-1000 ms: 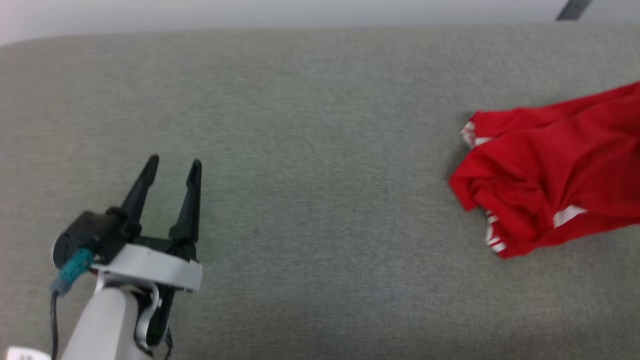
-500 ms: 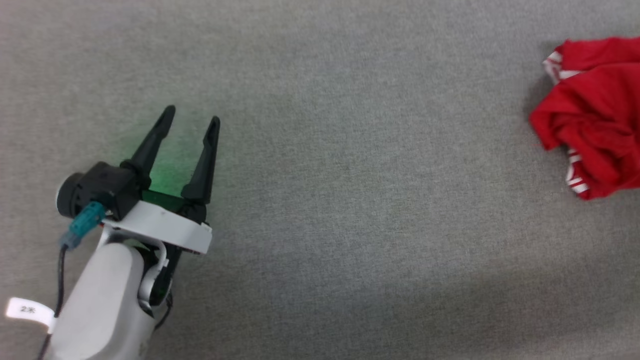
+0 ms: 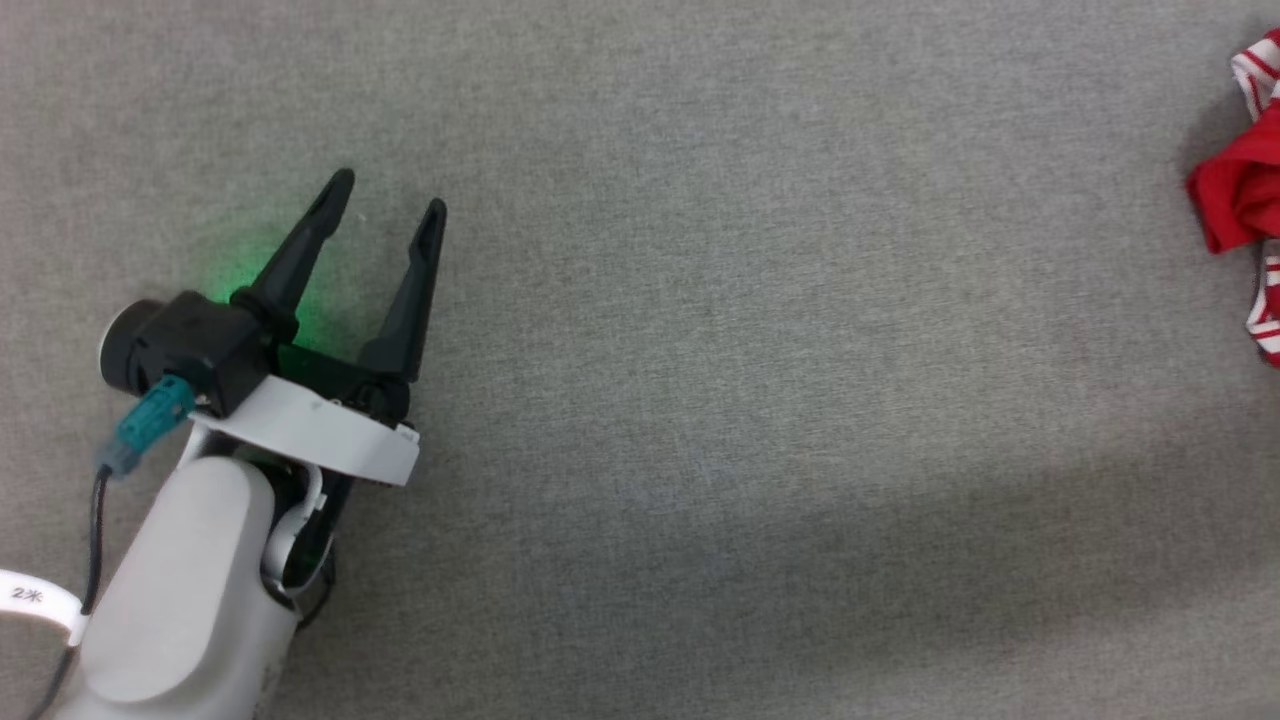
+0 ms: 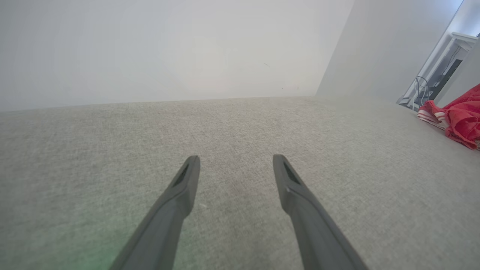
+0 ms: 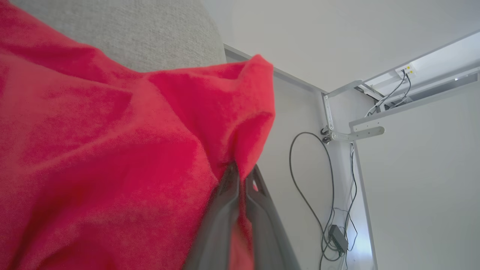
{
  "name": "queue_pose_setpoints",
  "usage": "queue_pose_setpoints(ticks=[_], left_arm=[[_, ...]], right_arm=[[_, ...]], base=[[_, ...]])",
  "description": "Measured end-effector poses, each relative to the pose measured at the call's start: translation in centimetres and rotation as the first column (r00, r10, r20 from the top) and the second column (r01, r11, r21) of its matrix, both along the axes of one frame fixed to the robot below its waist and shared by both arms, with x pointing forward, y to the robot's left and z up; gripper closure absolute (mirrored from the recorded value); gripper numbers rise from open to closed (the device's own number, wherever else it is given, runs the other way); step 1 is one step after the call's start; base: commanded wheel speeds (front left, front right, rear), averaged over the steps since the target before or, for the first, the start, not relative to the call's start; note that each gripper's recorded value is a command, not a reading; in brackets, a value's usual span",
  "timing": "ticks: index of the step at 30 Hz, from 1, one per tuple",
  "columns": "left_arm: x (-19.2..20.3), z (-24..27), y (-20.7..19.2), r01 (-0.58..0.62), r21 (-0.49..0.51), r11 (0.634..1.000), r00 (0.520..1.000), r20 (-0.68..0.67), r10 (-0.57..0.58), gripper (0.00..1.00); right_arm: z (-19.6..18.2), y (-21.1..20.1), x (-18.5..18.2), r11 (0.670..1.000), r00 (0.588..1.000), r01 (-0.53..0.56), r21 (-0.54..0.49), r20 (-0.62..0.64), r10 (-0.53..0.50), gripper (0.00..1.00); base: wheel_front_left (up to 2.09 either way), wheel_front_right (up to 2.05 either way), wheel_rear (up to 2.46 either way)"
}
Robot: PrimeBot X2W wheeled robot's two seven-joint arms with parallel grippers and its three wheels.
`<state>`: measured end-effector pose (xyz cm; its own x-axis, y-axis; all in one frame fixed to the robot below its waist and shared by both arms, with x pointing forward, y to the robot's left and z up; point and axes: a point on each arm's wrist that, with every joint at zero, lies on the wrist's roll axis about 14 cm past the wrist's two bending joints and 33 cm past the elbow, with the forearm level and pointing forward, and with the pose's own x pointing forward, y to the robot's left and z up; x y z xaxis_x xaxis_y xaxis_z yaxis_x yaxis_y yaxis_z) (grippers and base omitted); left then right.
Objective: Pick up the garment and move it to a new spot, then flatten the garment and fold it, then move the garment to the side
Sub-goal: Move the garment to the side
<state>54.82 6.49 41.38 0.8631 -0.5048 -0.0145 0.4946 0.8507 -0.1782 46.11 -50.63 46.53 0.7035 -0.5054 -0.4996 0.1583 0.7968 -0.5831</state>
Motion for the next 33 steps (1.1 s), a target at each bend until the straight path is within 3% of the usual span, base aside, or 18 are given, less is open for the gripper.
queue_pose_setpoints(ticks=[12,16,18,19,21,26,33], left_arm=[[0.1,-0.2,0.5,-0.004,0.007,1.000,1.000,-0.001,0.004,0.00],[0.1,-0.1,1.1,-0.016,0.014,1.000,1.000,0.000,0.016,0.00],[0.0,0.1,1.4,-0.024,0.018,1.000,1.000,0.002,0.024,0.00],[0.0,0.1,1.6,-0.029,0.023,0.999,1.000,0.001,0.029,0.00],[-0.1,0.3,2.0,-0.039,0.024,0.999,0.999,0.001,0.039,0.00],[-0.7,0.7,2.8,-0.057,0.036,0.998,0.998,0.000,0.057,0.00],[-2.0,2.3,3.6,-0.082,0.030,0.996,0.997,0.009,0.082,0.00]], right_arm=[[-3.9,1.1,1.1,0.998,0.999,0.035,0.048,-0.005,-0.034,1.00],[-3.6,0.9,1.5,0.997,0.998,0.050,0.058,0.037,-0.052,1.00],[-3.1,0.8,1.7,0.997,0.997,0.050,0.057,0.059,-0.053,0.81],[-2.8,0.8,1.7,0.997,0.996,0.049,0.056,0.070,-0.053,0.66],[-2.2,0.7,1.8,0.998,0.996,0.045,0.046,0.077,-0.048,0.53],[-0.1,0.5,2.0,0.998,0.989,0.039,0.039,0.142,-0.044,0.00],[2.4,0.7,1.6,0.998,0.973,0.031,0.051,0.228,-0.042,0.00]], base=[[0.00,0.00,0.00],[0.00,0.00,0.00],[0.00,0.00,0.00],[0.00,0.00,0.00],[0.00,0.00,0.00],[0.00,0.00,0.00],[0.00,0.00,0.00]])
